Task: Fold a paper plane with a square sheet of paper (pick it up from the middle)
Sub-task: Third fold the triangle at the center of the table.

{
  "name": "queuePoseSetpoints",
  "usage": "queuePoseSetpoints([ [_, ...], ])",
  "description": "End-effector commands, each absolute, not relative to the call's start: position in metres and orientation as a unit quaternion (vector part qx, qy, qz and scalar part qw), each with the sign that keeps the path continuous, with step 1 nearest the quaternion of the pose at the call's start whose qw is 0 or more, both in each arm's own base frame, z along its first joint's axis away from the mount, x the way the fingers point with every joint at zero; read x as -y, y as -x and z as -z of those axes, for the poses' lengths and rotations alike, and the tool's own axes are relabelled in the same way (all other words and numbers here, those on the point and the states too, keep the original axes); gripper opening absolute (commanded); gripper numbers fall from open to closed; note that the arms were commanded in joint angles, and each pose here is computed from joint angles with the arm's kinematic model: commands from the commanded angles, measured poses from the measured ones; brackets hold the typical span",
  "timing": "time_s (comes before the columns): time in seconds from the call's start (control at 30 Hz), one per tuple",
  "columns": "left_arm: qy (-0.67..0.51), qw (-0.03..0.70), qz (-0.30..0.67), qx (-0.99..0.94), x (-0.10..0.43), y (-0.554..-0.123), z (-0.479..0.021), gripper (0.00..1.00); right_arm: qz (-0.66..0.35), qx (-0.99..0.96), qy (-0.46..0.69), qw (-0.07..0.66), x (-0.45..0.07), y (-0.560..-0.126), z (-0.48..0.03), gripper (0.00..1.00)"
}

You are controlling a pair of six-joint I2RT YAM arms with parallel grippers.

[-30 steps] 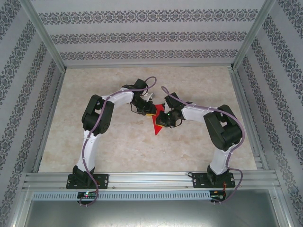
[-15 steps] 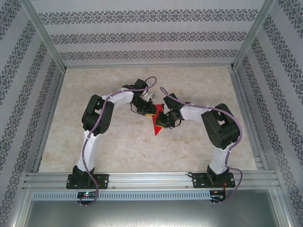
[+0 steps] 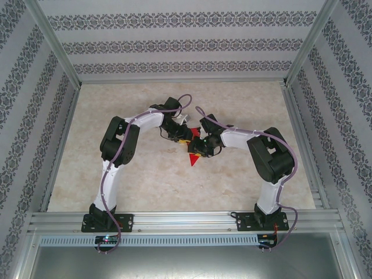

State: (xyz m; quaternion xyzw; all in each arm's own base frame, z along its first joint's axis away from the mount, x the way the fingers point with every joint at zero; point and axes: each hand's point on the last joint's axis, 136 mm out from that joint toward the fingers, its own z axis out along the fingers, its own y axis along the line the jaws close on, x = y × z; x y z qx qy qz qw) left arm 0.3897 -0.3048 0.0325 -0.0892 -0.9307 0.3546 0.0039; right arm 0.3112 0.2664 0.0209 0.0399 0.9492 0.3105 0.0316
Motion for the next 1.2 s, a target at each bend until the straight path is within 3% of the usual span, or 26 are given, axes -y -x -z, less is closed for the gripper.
queuePoseSetpoints([
  [0.0,0.086,-0.033,-0.359,0.929,0.301,-0.393,-0.067,0.33,-0.281,-0.959,-0.037,0.022,-0.26,-0.303,-0.006,0.38],
  [0.2,0.084,-0.05,-0.365,0.926,0.295,-0.385,-0.087,0.37,-0.284,-0.958,-0.036,0.025,-0.259,-0.3,-0.006,0.44],
  [0.37,0.084,-0.041,-0.375,0.922,0.292,-0.369,-0.091,0.34,-0.293,-0.955,-0.038,0.036,-0.259,-0.3,-0.01,0.45],
  [0.83,0.1,0.01,-0.393,0.914,0.308,-0.35,-0.062,0.17,-0.314,-0.948,-0.037,0.049,-0.259,-0.298,-0.011,0.28],
  [1.17,0.111,0.022,-0.382,0.917,0.313,-0.347,-0.052,0.15,-0.308,-0.949,-0.046,0.05,-0.254,-0.297,-0.009,0.16],
])
